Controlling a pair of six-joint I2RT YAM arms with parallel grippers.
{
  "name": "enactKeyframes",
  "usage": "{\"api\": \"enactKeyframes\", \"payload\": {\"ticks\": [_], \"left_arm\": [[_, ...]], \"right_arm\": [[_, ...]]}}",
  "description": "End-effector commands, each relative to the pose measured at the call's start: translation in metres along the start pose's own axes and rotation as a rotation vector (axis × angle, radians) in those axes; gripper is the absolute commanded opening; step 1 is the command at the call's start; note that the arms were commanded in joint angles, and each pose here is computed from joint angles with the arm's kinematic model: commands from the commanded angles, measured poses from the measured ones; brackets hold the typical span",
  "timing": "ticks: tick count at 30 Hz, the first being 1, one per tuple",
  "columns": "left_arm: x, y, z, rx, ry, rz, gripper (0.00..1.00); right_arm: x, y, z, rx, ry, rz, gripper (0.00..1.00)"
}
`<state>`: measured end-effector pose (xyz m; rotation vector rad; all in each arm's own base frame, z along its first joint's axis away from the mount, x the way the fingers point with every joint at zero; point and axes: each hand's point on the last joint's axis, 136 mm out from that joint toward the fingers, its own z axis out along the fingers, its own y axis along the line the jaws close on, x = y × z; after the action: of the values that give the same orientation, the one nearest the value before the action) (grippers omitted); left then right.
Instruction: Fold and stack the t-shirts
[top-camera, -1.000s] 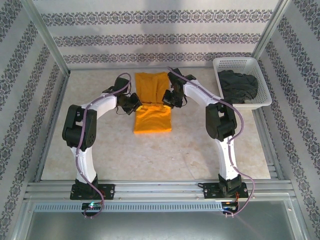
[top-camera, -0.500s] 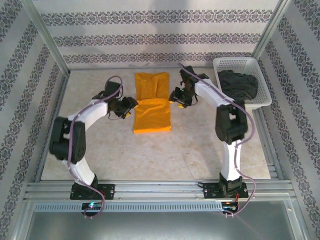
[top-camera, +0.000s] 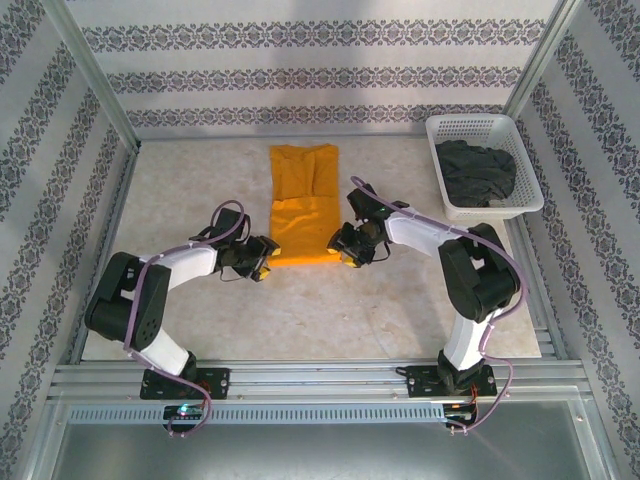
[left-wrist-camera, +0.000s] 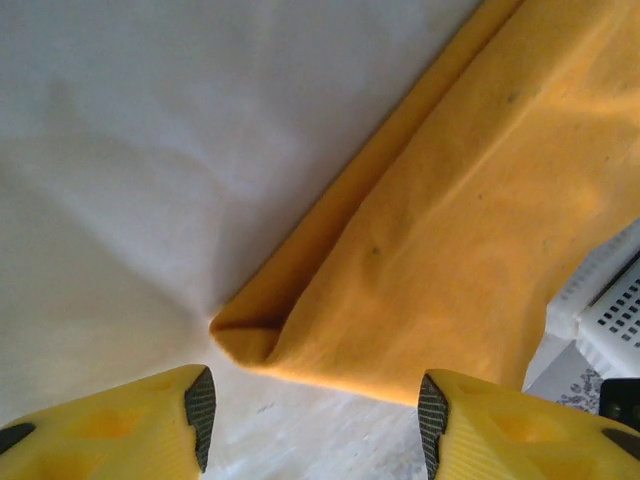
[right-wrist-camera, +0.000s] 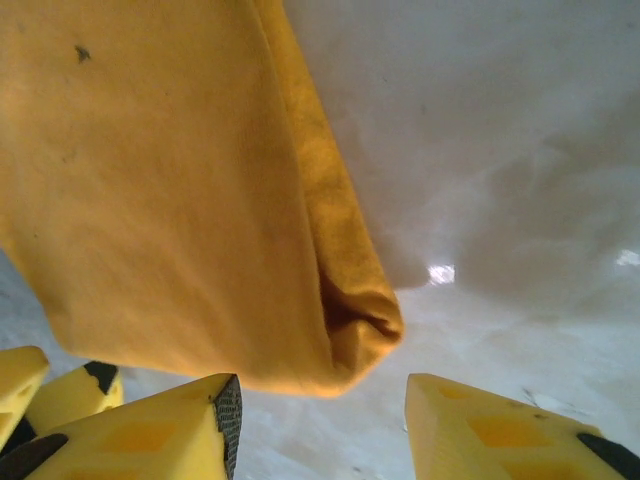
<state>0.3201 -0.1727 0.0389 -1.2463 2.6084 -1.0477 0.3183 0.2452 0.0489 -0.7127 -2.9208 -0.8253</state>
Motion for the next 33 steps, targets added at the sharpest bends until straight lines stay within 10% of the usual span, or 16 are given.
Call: {"api": "enactKeyframes", "payload": {"ticks": [1, 12, 18, 33], "left_arm": [[0.0, -0.01, 0.009, 0.038, 0.015, -0.025, 0.54], [-0.007, -0.015, 0.018, 0.006, 0.013, -0.005, 0.19], [-0.005, -0.016, 0.01, -0.002, 0.007, 0.019, 0.0], [0.074, 0.043, -0.035, -0.079, 0.175, 0.127, 0.0]], "right_arm": [[-0.007, 0.002, 0.011, -0.008, -0.006, 0.081, 0.48], [-0.007, -0.023, 0.035, 0.102, 0.027, 0.166, 0.31], [-0.011, -0.017, 0.021, 0.086, -0.031, 0.126, 0.0], [0.081, -0.044, -0.005, 0.129, 0.086, -0.103, 0.0]]}}
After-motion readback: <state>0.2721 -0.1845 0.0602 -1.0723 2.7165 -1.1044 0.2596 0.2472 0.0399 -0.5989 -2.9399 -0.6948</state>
